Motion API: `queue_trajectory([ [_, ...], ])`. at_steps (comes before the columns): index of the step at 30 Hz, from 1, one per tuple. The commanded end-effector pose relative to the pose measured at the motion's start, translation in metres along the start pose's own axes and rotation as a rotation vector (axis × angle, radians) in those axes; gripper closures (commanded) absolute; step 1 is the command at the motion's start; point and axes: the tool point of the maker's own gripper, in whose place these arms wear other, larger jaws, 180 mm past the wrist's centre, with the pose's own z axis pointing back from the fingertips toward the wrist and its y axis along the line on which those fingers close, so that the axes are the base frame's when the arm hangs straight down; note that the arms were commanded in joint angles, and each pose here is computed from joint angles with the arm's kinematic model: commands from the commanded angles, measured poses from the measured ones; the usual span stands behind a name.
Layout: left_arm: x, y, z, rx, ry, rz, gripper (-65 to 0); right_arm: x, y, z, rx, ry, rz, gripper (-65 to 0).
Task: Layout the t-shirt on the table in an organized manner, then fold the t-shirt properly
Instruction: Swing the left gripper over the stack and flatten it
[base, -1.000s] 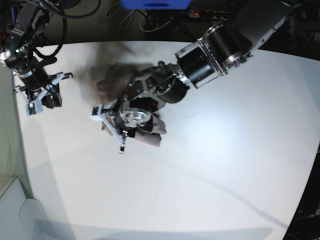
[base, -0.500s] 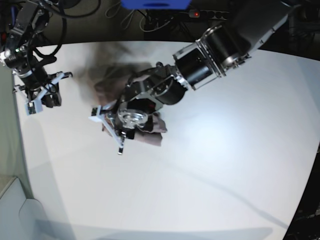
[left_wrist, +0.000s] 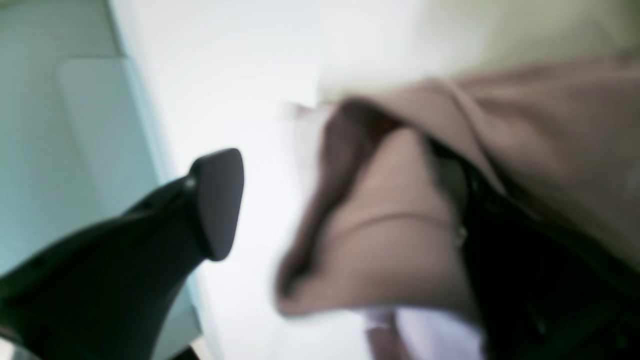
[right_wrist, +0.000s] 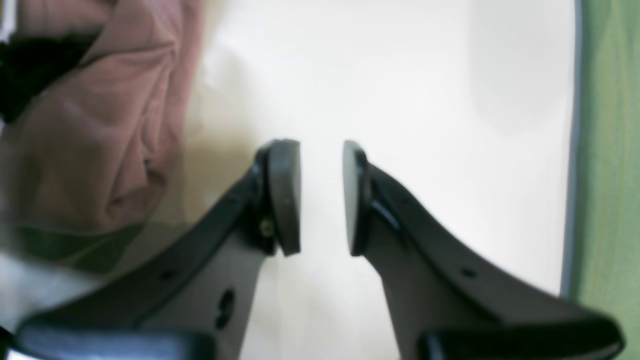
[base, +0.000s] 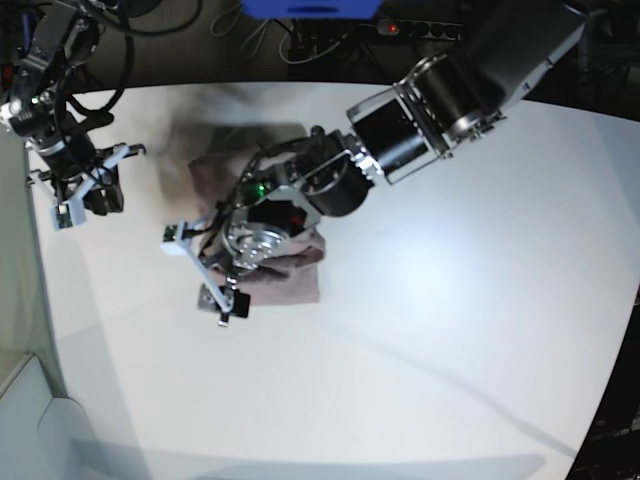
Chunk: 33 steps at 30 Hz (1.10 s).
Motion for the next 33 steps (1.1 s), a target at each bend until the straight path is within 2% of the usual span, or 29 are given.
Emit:
queue_trajectory([
  [1, 0.004, 0.033, 0.006, 0.077, -0.013, -0.007, -47.8, 0.015, -0.002, 0.003, -0.001, -0.053, 0.012, -12.9],
  [11, -0.015, 0.063, 0.008, 0.128, 0.017, 0.002, -47.8, 0.014, -0.002, 0.003, -0.002, -0.051, 0.012, -12.9],
  [27, -0.014, 0.076, 0.010, 0.150, 0.012, -0.011, -48.1, 0.014, -0.001, 0.002, 0.003, -0.050, 0.013, -12.9],
  [33, -0.034, 0.076, 0.009, 0.150, 0.051, -0.019, -48.2, 0.008, 0.000, 0.004, 0.006, -0.037, 0.011, -12.9],
])
